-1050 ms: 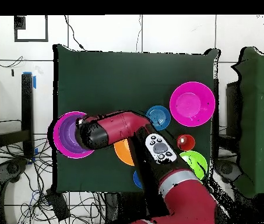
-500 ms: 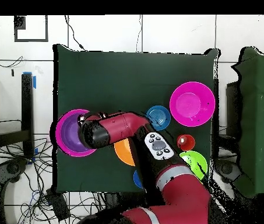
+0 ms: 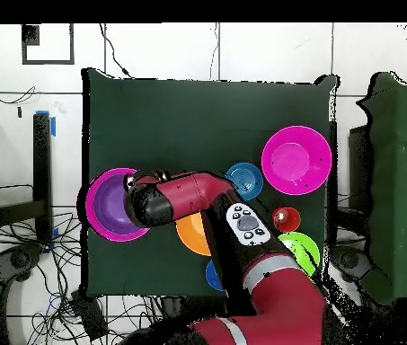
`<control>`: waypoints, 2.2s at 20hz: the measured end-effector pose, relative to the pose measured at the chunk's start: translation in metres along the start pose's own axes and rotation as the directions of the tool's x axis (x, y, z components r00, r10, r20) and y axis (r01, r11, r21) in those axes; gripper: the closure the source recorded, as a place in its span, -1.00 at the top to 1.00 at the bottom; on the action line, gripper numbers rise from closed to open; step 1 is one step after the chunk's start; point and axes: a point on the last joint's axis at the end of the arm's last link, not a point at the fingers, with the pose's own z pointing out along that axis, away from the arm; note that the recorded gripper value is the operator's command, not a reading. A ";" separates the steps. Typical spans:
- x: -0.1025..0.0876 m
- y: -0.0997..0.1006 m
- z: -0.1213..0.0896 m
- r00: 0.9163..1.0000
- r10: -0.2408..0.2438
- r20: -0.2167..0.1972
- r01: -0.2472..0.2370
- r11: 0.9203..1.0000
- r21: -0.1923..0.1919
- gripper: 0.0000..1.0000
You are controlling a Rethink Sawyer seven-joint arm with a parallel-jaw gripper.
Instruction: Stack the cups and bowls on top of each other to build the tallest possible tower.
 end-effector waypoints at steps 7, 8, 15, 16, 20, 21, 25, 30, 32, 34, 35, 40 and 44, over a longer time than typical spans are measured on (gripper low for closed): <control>-0.024 -0.009 -0.060 0.999 0.003 -0.034 -0.001 0.997 0.074 -1.00; -0.026 -0.009 -0.068 0.999 0.007 -0.042 -0.003 0.996 0.084 -1.00; -0.040 -0.008 -0.130 0.991 0.029 -0.130 -0.007 0.987 0.161 -1.00; -0.041 -0.008 -0.135 0.990 0.032 -0.139 -0.008 0.986 0.168 -1.00; -0.045 -0.006 -0.158 0.986 0.048 -0.158 -0.018 0.982 0.189 -1.00; -0.046 -0.005 -0.162 0.986 0.051 -0.157 -0.020 0.981 0.192 -1.00; -0.049 -0.001 -0.178 0.988 0.060 -0.140 -0.032 0.980 0.195 -1.00; -0.040 0.004 -0.183 0.987 0.068 -0.148 -0.039 0.981 0.192 -1.00; -0.033 0.006 -0.182 0.985 0.069 -0.158 -0.038 0.981 0.190 -1.00; -0.026 0.007 -0.179 0.984 0.068 -0.167 -0.036 0.982 0.185 -1.00; -0.021 0.009 -0.177 0.983 0.065 -0.170 -0.033 0.983 0.182 -1.00; -0.005 0.017 -0.166 0.987 0.046 -0.151 -0.021 0.986 0.163 -1.00; -0.001 0.022 -0.152 0.991 0.038 -0.131 -0.019 0.989 0.144 -1.00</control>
